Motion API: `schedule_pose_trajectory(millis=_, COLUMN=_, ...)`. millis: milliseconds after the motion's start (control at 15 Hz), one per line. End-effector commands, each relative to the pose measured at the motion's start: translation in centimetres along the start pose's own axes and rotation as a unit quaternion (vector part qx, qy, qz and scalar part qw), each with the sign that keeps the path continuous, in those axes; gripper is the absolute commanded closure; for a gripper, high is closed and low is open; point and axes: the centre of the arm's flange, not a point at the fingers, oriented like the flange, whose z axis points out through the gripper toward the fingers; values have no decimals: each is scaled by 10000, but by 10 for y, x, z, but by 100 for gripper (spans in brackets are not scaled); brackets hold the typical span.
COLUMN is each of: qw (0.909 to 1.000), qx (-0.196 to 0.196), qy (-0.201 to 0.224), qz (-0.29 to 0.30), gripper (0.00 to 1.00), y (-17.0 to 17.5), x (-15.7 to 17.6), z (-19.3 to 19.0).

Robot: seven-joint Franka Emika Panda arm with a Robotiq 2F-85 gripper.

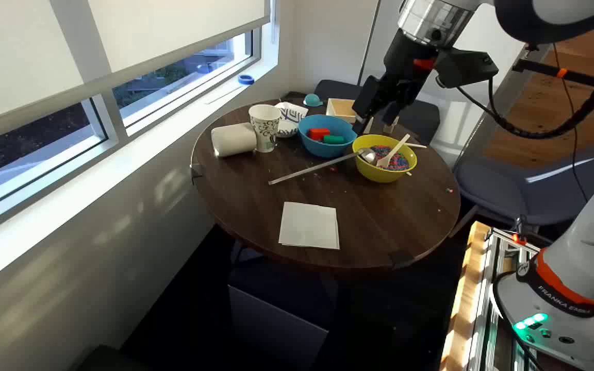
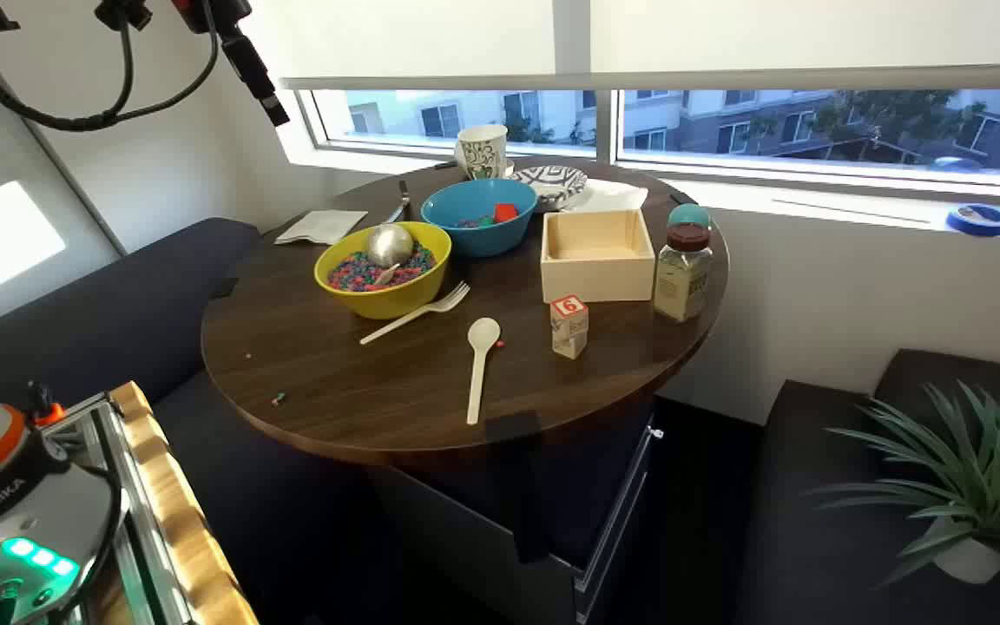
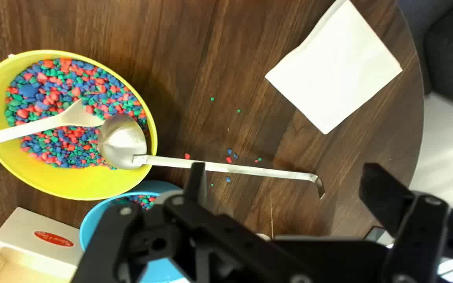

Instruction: Pick up the red rectangular block from the blue bowl and put it in the square open box, pick up the green rectangular block from the blue bowl and put it in the square open box

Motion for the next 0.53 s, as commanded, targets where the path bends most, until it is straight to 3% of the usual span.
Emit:
schedule_pose_trajectory(millis=0, qw=10000, qx=0, qy=0, qz=0, gripper=0, y=0, x=0, z=0)
schedule_pose_trajectory(millis=267, qw=10000, qx=0, qy=0, qz=0, gripper=0, y=0, x=0, z=0)
schedule_pose_trajectory(millis=400, qw=9991, qx=0, qy=116, qz=-415, gripper=0, y=14, x=13, z=4)
schedule_pose_trajectory(millis=467, qw=9958, qx=15, qy=176, qz=-900, gripper=0, y=24, x=23, z=3)
